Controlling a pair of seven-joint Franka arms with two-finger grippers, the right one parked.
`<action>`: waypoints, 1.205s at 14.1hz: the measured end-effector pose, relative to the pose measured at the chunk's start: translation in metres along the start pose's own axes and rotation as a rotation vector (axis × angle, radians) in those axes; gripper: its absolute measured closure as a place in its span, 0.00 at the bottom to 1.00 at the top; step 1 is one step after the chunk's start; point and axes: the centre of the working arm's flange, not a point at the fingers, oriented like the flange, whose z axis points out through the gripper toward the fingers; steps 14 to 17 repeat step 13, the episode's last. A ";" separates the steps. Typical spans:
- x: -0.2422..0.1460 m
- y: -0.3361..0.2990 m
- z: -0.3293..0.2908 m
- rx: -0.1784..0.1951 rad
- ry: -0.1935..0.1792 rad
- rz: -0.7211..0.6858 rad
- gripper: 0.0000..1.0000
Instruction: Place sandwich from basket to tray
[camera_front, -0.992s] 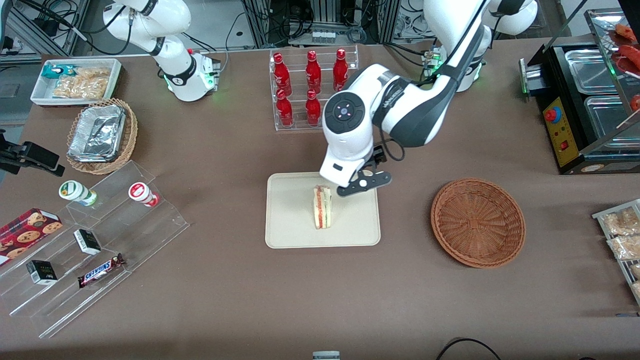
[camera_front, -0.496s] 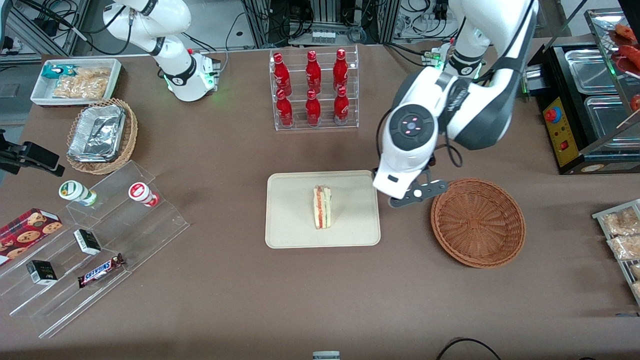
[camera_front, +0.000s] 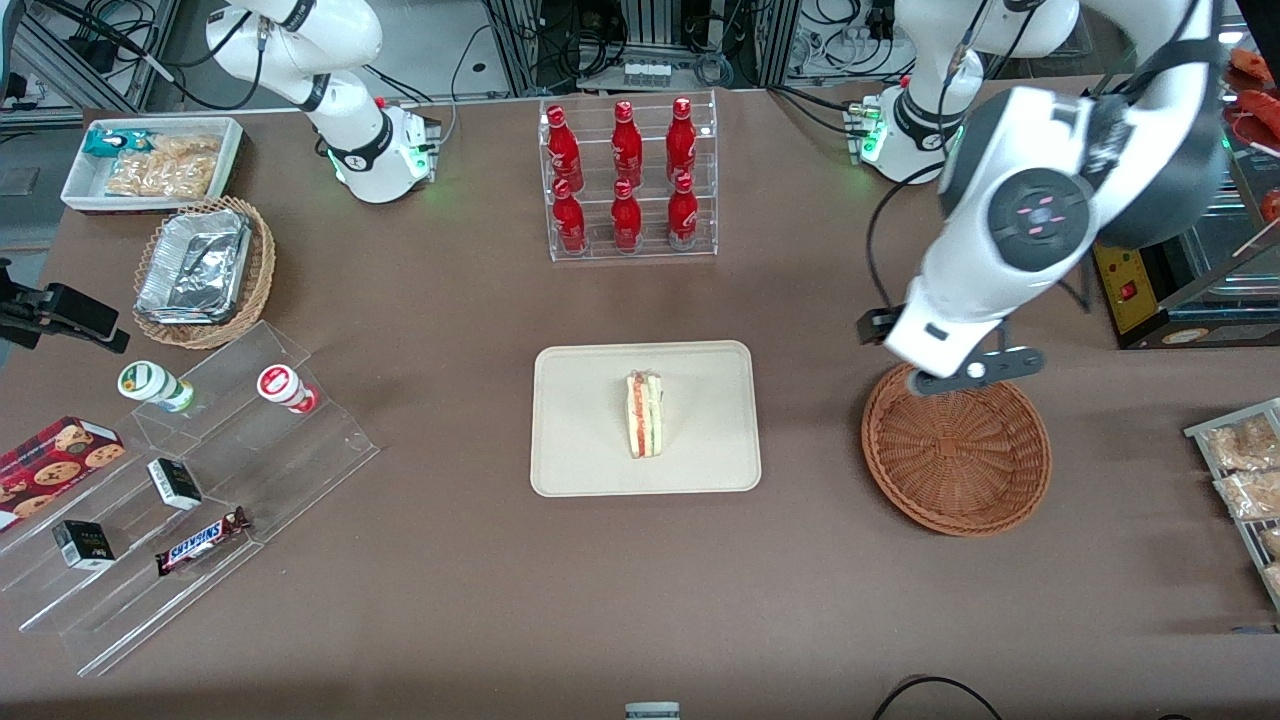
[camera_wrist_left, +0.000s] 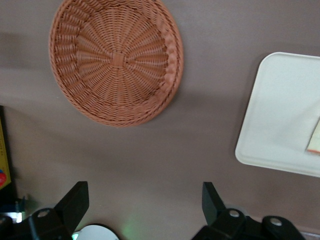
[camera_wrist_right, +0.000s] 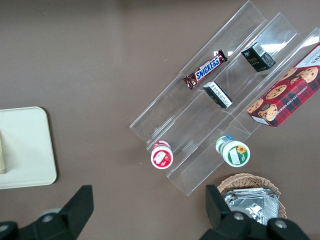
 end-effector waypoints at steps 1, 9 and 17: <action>-0.001 -0.018 -0.004 -0.006 -0.007 0.025 0.00; -0.016 -0.128 -0.048 -0.033 0.001 0.212 0.00; -0.019 -0.152 -0.057 -0.042 0.022 0.196 0.00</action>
